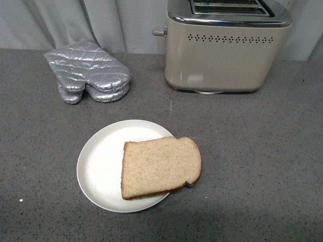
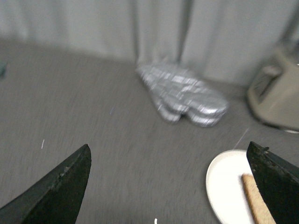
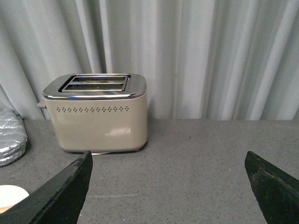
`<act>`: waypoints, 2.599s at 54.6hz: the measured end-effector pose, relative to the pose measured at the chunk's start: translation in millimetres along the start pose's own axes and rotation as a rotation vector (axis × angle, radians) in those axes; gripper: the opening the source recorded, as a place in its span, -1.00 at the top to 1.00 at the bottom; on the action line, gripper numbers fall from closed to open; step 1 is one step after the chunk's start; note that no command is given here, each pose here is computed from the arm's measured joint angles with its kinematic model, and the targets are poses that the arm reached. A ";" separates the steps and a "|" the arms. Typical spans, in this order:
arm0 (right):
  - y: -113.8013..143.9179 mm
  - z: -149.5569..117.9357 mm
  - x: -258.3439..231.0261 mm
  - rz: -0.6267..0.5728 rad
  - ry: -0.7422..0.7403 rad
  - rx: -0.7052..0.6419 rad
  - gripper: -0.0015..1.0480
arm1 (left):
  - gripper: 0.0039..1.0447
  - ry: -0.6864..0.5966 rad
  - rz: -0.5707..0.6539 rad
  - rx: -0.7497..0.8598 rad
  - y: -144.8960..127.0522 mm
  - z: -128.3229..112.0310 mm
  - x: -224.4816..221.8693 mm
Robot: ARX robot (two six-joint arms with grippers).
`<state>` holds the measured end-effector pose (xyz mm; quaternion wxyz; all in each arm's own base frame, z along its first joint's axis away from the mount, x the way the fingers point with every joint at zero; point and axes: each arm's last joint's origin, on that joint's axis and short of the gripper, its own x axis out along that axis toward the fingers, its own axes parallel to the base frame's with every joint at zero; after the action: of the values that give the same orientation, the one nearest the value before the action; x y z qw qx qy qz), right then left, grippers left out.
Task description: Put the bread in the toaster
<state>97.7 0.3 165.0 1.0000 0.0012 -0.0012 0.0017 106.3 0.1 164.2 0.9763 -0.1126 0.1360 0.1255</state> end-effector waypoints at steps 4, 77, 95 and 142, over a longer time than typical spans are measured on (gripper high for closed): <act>0.0 0.0 0.0 0.000 0.000 0.000 -0.81 | -0.88 0.026 -0.004 -0.052 -4.9 4.4 6.1; 0.0 0.0 0.0 0.000 0.000 0.000 -0.81 | -0.78 0.822 -0.205 0.111 -71.4 -80.8 189.5; 0.0 0.0 0.0 0.000 0.000 0.000 -0.81 | 0.19 0.879 -0.184 0.133 -76.2 -87.0 193.4; 0.0 0.0 0.0 0.000 0.000 0.000 -0.81 | 0.94 0.904 -0.338 -0.012 -142.9 -68.2 189.1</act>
<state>97.7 0.3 165.0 1.0000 0.0012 -0.0012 0.0017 305.6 -111.4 71.2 0.8255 -0.1818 0.5257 -0.0954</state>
